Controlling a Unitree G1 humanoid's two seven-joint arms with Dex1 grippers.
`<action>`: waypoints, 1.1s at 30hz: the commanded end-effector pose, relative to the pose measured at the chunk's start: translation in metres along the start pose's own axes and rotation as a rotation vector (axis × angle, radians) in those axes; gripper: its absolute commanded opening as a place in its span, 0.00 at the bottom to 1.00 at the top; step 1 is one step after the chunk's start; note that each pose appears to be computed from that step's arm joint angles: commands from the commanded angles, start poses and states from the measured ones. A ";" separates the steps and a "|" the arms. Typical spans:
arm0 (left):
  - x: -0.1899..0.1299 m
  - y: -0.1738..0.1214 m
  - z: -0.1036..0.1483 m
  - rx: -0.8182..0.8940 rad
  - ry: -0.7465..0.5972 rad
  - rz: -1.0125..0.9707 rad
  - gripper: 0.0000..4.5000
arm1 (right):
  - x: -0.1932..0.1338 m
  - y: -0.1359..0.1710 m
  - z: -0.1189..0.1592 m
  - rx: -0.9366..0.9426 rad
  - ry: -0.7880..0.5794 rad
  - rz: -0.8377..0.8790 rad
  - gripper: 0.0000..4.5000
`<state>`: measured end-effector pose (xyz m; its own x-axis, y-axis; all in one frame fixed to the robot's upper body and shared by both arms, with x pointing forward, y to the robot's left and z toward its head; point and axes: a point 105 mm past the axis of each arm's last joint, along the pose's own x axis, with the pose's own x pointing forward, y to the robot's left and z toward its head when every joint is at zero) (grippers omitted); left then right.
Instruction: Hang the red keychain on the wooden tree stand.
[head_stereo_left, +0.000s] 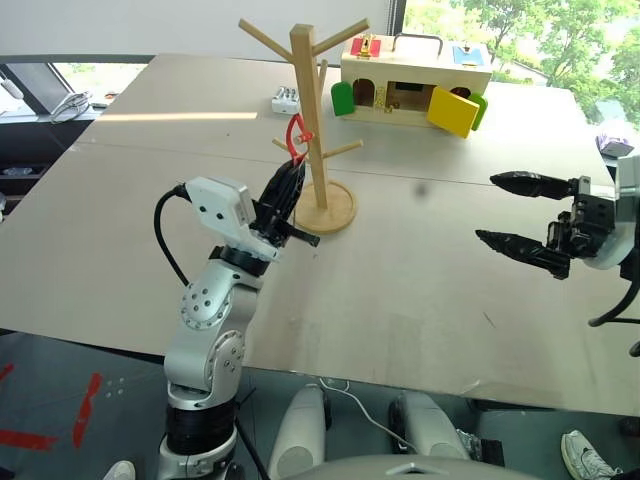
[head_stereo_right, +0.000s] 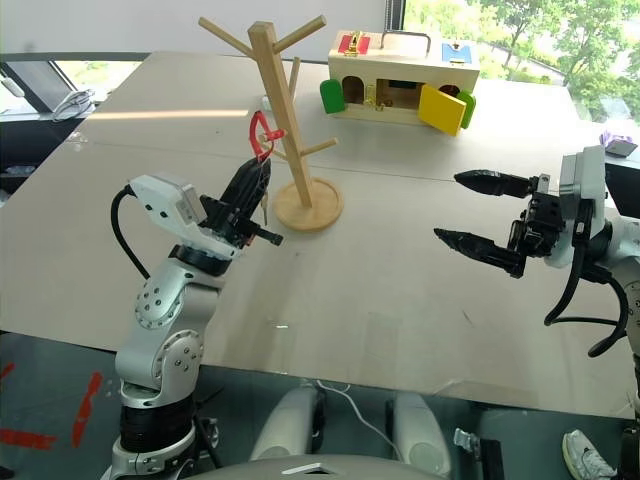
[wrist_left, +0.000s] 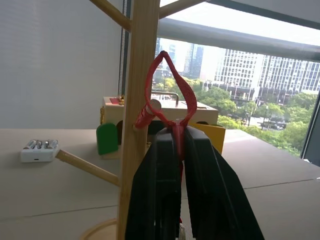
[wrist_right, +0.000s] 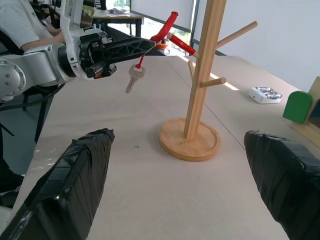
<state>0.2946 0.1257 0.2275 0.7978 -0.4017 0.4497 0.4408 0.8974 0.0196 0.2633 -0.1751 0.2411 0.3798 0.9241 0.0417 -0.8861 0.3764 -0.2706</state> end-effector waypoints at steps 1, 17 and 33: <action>0.001 0.001 0.010 0.009 -0.035 0.006 0.03 | -0.003 -0.001 0.010 -0.044 -0.028 -0.014 1.00; 0.028 0.014 -0.014 0.003 0.033 0.020 0.03 | -0.003 0.000 0.010 -0.062 -0.028 -0.025 1.00; -0.013 0.046 -0.043 0.045 0.132 0.197 0.99 | -0.001 -0.028 -0.029 0.007 -0.073 -0.347 1.00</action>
<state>0.3231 0.1447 0.1890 0.8924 -0.3080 0.3299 0.3359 0.9414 -0.0296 0.2827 -0.1803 0.2210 0.5383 0.8313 0.1383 -0.7993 0.5557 -0.2288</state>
